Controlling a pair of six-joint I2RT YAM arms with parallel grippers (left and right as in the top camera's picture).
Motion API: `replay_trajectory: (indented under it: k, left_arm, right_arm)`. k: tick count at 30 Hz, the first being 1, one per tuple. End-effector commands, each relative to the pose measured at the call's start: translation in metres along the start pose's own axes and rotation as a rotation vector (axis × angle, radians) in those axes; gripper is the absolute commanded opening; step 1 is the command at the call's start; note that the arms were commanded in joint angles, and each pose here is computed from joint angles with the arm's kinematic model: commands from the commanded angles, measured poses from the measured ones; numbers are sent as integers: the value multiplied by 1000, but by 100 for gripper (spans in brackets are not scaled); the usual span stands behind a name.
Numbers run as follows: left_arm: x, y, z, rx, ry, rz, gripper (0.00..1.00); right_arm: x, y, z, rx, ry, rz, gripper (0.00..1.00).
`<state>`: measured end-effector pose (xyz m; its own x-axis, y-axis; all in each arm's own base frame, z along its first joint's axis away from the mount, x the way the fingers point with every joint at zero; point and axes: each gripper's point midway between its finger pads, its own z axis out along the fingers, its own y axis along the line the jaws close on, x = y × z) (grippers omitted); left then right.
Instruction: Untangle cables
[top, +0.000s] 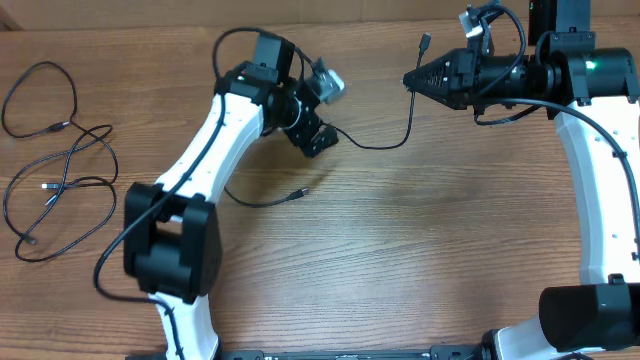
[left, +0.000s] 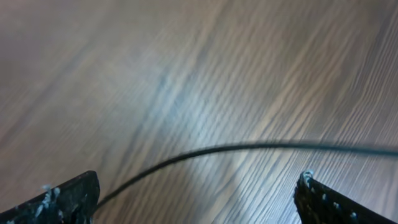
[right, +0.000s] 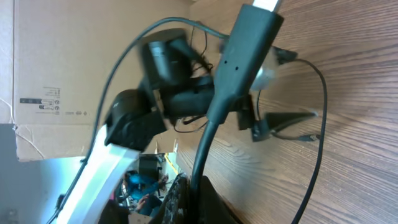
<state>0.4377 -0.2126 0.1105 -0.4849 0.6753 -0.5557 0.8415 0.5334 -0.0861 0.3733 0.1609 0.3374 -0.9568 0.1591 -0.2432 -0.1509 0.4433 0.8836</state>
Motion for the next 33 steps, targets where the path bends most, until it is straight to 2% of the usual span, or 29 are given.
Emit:
replay_trajectory:
  k: [1,7,10,15,17,18,19,20,21,24,30,31,32,33]
  left_arm:
    - [21,2,26,50,53,138,99]
    - [37,4,54,84,82,126,100]
    - [31,9,62,68,56,136,95]
    - [9,18,66,15,-19,126,94]
    - [0,20,67,-1,-48,121,84]
    - [-3,20,67,-5,-56,116,73]
    - [-4,20,67,-7,-61,117,54]
    - [-5,19,68,-10,-59,120,15]
    - [-4,19,68,-16,-53,120,4]
    - [4,26,68,-58,-7,97,4]
    - [6,61,42,-239,26,-161,4]
    - [2,63,33,-248,12,-179,4]
    - [-4,67,20,-263,-9,-207,4]
    - [-10,71,6,-277,-30,-232,4]
  right_arm:
    - [3,24,-8,-33,-15,-80,4]
    - [3,24,-8,-33,-15,-80,4]
    - [3,24,-8,-32,-16,-80,4]
    - [2,22,-8,-23,-20,-80,4]
    - [2,22,-8,-23,-20,-80,4]
    - [2,22,-8,-23,-20,-80,4]
    - [2,22,-8,-23,-20,-80,4]
    - [2,22,-8,-23,-20,-80,4]
    - [2,22,-8,-23,-20,-80,4]
    - [2,22,-8,-23,-20,-80,4]
    - [-3,12,-9,38,-47,-78,8]
    - [-5,8,-9,58,-56,-78,13]
    - [-7,3,-10,91,-71,-77,22]
    - [-10,-3,-11,126,-85,-76,35]
